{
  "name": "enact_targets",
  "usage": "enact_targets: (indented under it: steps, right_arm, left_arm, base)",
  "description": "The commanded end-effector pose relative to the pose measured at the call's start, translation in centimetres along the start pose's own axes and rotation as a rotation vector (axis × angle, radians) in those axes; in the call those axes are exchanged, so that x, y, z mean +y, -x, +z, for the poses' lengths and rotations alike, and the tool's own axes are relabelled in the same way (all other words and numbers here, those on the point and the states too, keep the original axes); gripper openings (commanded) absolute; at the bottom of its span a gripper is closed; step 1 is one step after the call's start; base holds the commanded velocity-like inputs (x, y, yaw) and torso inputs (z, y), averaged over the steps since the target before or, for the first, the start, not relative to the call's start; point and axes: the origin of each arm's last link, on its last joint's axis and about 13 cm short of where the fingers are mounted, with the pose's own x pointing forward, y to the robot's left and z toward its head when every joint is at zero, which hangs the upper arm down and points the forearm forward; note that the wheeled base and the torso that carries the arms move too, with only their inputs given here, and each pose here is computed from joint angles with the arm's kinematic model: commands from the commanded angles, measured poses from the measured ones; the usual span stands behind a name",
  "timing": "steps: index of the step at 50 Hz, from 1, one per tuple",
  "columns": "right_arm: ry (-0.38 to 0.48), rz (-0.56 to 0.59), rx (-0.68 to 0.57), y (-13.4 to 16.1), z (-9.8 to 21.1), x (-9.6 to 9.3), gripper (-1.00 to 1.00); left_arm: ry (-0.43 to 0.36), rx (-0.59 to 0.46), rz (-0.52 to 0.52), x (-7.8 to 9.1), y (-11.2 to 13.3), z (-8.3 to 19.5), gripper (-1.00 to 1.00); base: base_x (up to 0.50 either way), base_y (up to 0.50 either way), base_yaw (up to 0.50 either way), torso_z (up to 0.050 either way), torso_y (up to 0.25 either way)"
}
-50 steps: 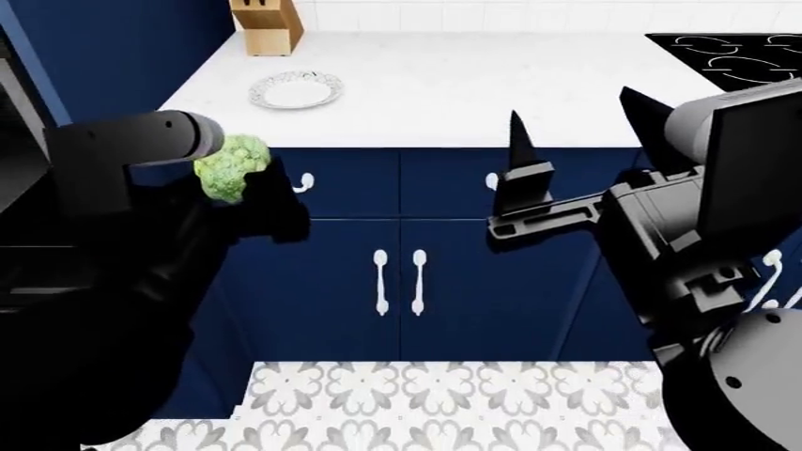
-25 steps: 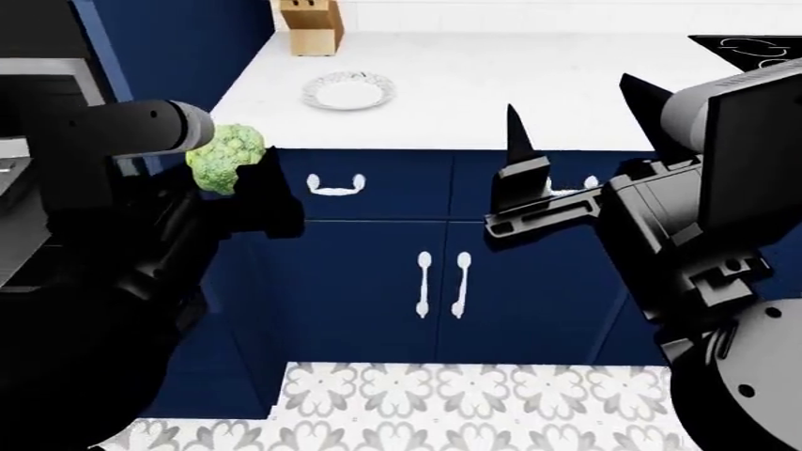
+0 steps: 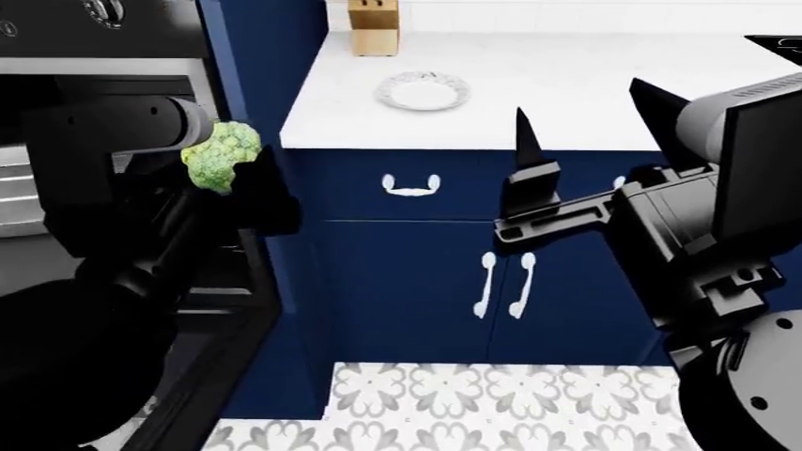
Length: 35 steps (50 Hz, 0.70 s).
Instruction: Place the broccoli on the top rack of the oven.
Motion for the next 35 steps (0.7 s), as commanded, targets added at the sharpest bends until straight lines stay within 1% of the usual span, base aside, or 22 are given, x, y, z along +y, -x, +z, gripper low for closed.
enact_targets:
  steps: [1, 7, 35]
  right_arm:
    - [-0.003, -0.014, 0.001, 0.38, -0.11, -0.14, 1.0]
    - [-0.003, -0.014, 0.001, 0.29, 0.0, -0.08, 1.0]
    - [0.0, -0.017, -0.003, 0.22, -0.05, -0.16, 1.0]
  left_arm:
    - [-0.005, -0.01, 0.01, 0.06, -0.17, 0.14, -1.0]
    - [0.006, -0.013, 0.013, 0.19, -0.31, 0.32, -1.0]
    - [0.003, 0.011, 0.029, 0.44, -0.48, -0.34, -1.0]
  base:
    - [-0.01, 0.5, 0.0, 0.0, 0.0]
    - [-0.01, 0.5, 0.0, 0.0, 0.0]
    - [-0.01, 0.5, 0.0, 0.0, 0.0]
